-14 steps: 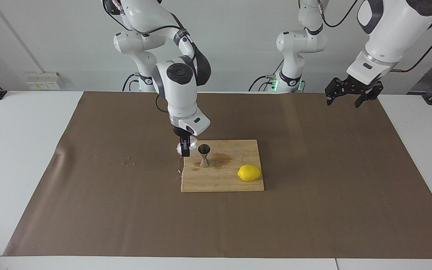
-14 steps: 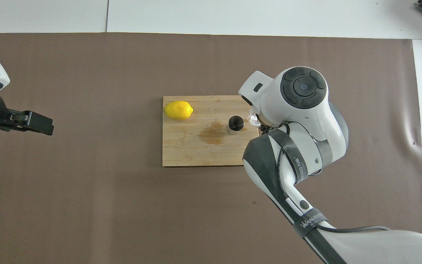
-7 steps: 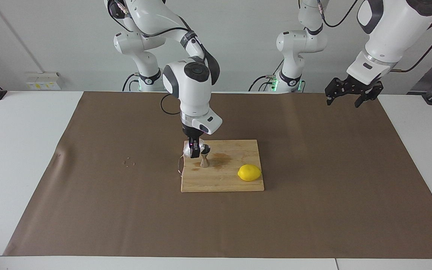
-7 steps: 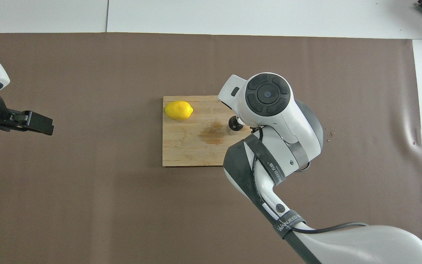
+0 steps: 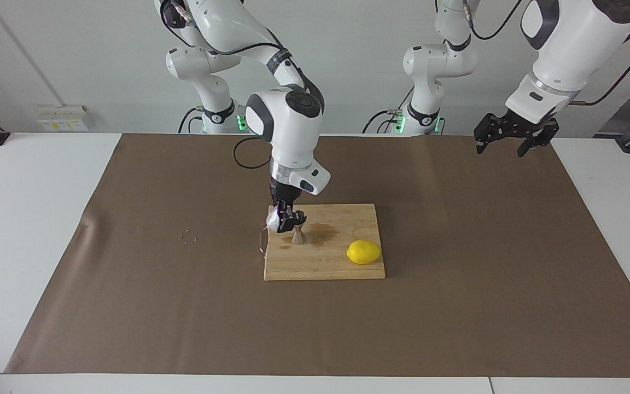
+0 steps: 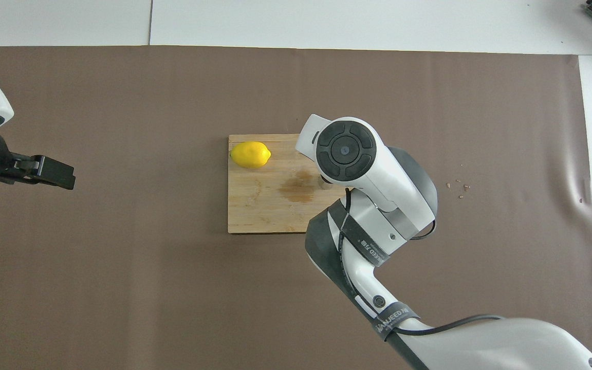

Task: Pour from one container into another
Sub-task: 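Tilt the white cup over the metal cup with the right gripper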

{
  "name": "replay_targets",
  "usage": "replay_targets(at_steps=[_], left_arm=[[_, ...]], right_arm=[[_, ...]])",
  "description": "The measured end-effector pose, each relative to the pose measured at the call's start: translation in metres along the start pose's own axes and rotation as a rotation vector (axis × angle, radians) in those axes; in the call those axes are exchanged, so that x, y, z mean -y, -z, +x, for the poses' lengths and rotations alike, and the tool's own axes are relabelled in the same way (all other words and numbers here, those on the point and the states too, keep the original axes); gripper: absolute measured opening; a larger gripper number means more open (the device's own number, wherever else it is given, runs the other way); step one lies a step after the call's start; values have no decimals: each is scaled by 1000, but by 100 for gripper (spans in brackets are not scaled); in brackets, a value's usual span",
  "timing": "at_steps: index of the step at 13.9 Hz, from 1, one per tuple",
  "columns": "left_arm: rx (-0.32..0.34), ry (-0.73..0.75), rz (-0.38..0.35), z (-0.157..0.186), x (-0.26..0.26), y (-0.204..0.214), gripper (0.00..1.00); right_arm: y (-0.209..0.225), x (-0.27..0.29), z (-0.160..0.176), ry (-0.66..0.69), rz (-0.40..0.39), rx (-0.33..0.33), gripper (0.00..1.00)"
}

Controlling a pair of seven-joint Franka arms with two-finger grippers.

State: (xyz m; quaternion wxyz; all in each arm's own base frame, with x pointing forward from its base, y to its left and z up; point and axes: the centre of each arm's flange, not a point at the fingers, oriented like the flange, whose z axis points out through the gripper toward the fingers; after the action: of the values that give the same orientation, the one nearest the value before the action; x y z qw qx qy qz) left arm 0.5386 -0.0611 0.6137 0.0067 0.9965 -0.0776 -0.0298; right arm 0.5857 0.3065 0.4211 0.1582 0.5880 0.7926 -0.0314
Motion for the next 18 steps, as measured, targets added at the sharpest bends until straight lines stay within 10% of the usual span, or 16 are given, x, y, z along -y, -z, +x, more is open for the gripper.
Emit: replay_targets(at_steps=[18], left_arm=[[0, 0, 0, 0, 0, 0, 100]], right_arm=[[1, 10, 20, 118, -68, 174, 51]])
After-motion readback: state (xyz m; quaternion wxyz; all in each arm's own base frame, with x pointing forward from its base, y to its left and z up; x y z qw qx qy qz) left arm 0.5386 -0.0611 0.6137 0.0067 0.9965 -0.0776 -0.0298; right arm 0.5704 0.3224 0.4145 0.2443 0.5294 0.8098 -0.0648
